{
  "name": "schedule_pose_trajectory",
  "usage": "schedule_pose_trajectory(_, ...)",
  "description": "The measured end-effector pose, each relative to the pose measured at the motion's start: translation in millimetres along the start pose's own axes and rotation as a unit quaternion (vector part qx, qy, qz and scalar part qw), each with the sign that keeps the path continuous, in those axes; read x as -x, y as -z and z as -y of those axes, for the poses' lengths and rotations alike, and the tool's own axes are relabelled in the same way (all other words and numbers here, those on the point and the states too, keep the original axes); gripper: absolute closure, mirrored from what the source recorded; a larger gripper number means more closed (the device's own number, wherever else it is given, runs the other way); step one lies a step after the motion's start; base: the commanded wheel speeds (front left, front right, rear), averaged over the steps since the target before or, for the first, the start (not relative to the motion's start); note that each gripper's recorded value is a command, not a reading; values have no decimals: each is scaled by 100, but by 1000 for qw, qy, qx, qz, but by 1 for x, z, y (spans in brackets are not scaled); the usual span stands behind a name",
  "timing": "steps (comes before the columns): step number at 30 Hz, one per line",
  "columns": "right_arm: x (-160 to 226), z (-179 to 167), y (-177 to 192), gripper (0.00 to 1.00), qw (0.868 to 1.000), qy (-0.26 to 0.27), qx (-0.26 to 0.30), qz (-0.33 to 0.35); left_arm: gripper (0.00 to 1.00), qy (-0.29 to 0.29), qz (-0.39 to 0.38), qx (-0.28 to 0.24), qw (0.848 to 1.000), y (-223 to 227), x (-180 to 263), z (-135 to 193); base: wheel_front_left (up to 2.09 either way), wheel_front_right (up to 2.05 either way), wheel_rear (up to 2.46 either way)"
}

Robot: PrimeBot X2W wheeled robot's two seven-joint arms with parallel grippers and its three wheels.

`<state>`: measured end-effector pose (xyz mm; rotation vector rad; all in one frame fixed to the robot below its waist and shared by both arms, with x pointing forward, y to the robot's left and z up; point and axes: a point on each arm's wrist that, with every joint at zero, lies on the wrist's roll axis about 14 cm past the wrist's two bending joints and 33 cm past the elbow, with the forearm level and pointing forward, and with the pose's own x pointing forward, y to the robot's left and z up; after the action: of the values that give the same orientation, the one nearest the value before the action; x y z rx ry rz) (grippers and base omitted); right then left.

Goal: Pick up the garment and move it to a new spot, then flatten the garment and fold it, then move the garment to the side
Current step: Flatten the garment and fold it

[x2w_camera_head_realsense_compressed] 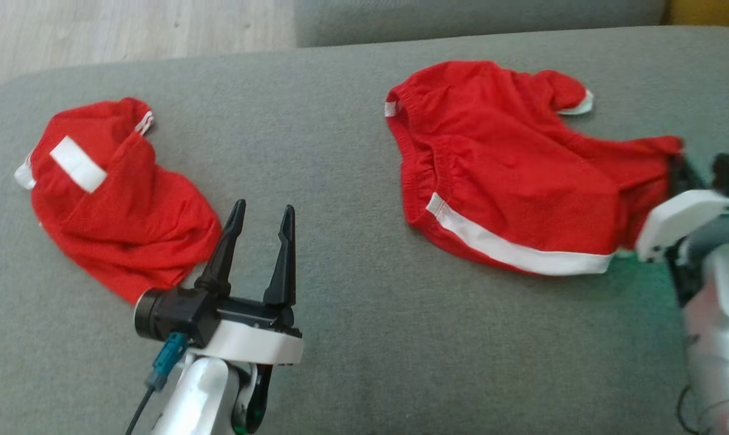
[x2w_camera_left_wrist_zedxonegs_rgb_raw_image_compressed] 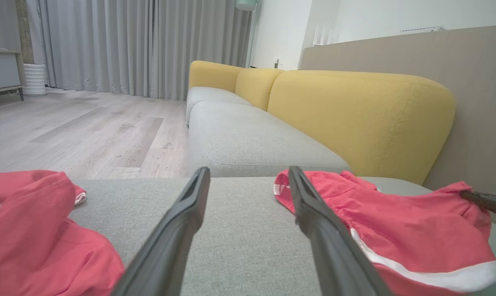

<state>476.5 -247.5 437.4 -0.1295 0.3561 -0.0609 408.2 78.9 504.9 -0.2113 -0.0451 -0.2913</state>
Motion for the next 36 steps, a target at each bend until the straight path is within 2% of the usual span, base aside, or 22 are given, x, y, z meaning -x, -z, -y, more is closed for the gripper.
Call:
schedule_pose_trajectory(4, 8, 32, -8, 100, 999, 44, 9, -2, 0, 8, 7, 4, 1000, -4, -2, 6, 0, 0, 0)
schedule_pose_trajectory(8, 9, 45, -4, 100, 998, 65, 17, -19, 0, 7, 3, 5, 1000, -1, -2, 6, 0, 0, 0)
schedule_pose_trajectory(9, 8, 46, -5, 9, 997, 68, 20, -18, 0, 6, 2, 5, 1000, 0, -2, 5, 0, 0, 0)
schedule_pose_trajectory(10, 8, 46, -7, 0, 997, 70, 19, -15, 0, 6, 1, 5, 1000, 0, -2, 5, 0, 0, 0)
schedule_pose_trajectory(16, 6, 20, -39, 0, 996, 47, 6, 72, 0, 4, 1, 9, 1000, 1, -3, 3, 0, 0, 0)
schedule_pose_trajectory(21, 21, -8, -69, 0, 986, 8, -25, 162, 0, 12, 10, 8, 1000, -6, -5, 9, 0, 0, 0)
schedule_pose_trajectory(28, 63, -38, -38, 0, 982, -39, -70, 170, 0, 31, 23, 9, 999, -15, -9, 23, 0, 0, 0)
schedule_pose_trajectory(36, 96, -46, 8, 0, 982, -47, -127, 132, 0, 46, 24, 12, 999, -15, -12, 32, 0, 0, 0)
